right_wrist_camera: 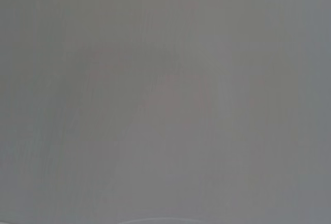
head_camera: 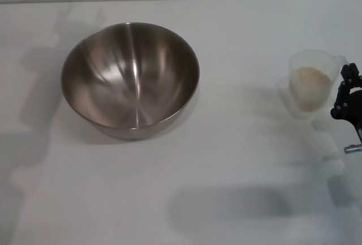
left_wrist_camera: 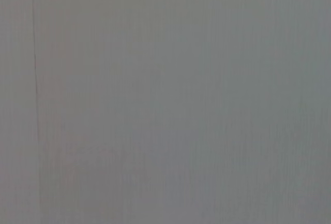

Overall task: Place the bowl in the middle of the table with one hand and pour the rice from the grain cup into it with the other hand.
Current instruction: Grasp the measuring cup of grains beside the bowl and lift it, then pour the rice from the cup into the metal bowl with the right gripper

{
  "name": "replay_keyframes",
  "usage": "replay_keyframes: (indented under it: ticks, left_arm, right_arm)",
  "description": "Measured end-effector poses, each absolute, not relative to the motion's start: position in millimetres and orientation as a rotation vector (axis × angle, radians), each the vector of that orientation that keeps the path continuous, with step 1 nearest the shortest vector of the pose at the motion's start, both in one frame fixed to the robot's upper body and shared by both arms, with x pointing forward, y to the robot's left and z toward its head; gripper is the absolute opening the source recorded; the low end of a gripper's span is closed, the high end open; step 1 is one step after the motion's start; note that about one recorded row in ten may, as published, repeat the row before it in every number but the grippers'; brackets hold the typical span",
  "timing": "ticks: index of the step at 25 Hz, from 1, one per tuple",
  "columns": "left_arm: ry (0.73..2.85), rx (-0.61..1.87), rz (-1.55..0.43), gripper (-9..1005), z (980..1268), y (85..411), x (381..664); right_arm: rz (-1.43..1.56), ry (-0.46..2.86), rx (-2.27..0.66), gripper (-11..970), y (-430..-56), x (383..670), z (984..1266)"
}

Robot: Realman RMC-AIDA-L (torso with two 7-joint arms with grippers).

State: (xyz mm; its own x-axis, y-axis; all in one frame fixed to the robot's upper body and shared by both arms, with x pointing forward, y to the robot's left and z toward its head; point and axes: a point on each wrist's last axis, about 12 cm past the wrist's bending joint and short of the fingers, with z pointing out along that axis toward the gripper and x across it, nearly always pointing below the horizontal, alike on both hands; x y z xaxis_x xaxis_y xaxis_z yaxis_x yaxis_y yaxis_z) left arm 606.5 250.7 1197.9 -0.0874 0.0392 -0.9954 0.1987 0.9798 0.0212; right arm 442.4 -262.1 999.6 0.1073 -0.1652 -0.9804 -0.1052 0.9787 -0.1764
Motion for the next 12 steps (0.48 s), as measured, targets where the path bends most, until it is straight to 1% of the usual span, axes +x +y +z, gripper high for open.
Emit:
replay_keyframes:
  ticks: [6,12]
  left_arm:
    - [1.65,0.185,-0.138,758,1199.9,249.2,606.2]
    - [1.654,0.188,-0.141,758,1199.4,248.7,605.6]
  right_arm:
    - [-0.061,1.407,-0.131,3,-268.3,432.4,1005.8]
    - [-0.078,1.412,-0.089,3,-272.6,433.7,1005.9]
